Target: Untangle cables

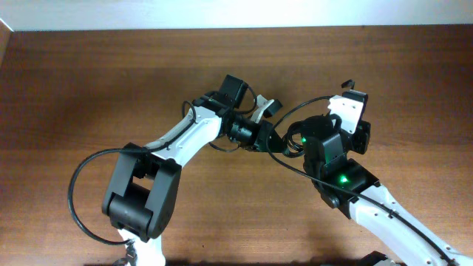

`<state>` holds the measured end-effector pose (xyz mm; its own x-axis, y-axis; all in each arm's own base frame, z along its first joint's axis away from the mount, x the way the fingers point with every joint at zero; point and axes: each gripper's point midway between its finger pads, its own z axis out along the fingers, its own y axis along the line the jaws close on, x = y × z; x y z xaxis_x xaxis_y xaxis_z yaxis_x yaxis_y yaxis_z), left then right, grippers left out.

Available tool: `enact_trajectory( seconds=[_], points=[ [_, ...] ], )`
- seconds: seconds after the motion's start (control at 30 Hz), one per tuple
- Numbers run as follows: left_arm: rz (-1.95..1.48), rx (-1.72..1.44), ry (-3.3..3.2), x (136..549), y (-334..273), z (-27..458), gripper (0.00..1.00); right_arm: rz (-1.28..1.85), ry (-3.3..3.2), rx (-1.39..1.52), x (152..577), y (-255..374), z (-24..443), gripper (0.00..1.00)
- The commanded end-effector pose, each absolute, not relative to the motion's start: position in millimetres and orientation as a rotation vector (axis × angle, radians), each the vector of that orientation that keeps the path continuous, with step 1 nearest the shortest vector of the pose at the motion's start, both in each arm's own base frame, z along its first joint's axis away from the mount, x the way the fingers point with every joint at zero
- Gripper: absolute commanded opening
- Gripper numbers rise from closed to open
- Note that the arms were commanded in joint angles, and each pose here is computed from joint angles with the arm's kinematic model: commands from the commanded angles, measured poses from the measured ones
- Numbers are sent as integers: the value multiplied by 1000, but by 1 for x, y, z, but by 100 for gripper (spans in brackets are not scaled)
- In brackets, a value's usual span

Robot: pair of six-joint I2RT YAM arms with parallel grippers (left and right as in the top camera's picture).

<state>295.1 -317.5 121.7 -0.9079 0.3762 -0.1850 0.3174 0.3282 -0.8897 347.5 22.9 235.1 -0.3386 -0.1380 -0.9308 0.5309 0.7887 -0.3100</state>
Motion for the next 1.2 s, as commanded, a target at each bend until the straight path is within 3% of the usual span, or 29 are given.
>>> enact_trajectory(
  seconds=[0.0,0.13,0.27,0.4,0.43,0.5,0.57,0.6,0.67,0.8,1.17],
  points=[
    [1532,-609,-2610,298,-302,97,0,-855,1648,516,328,-11,271,4],
    [1316,-596,-2781,311,-286,73,0,-886,1672,488,326,-12,267,4],
    [1149,-1107,-2820,308,-268,55,0,-864,1780,363,332,-4,248,4],
    [1134,-1174,-2815,308,-266,54,0,-742,1889,238,343,15,227,4],
    [1066,-1177,-2840,311,-261,49,0,-744,1889,238,343,15,227,15],
    [1003,-1180,-2865,313,-257,44,0,-737,1903,222,343,16,225,67],
    [1002,-1179,-2863,313,-257,44,0,-689,1953,168,345,24,215,90],
    [1002,-1179,-2863,313,-257,44,0,-659,1989,129,345,29,208,95],
    [1002,-1177,-2863,313,-257,44,0,-569,2119,-1,340,45,181,96],
    [1001,-1162,-2863,312,-256,44,0,-316,2334,50,316,67,138,97],
    [1121,-1012,-2834,307,-266,55,0,-226,2516,104,291,75,103,97]
  ],
)
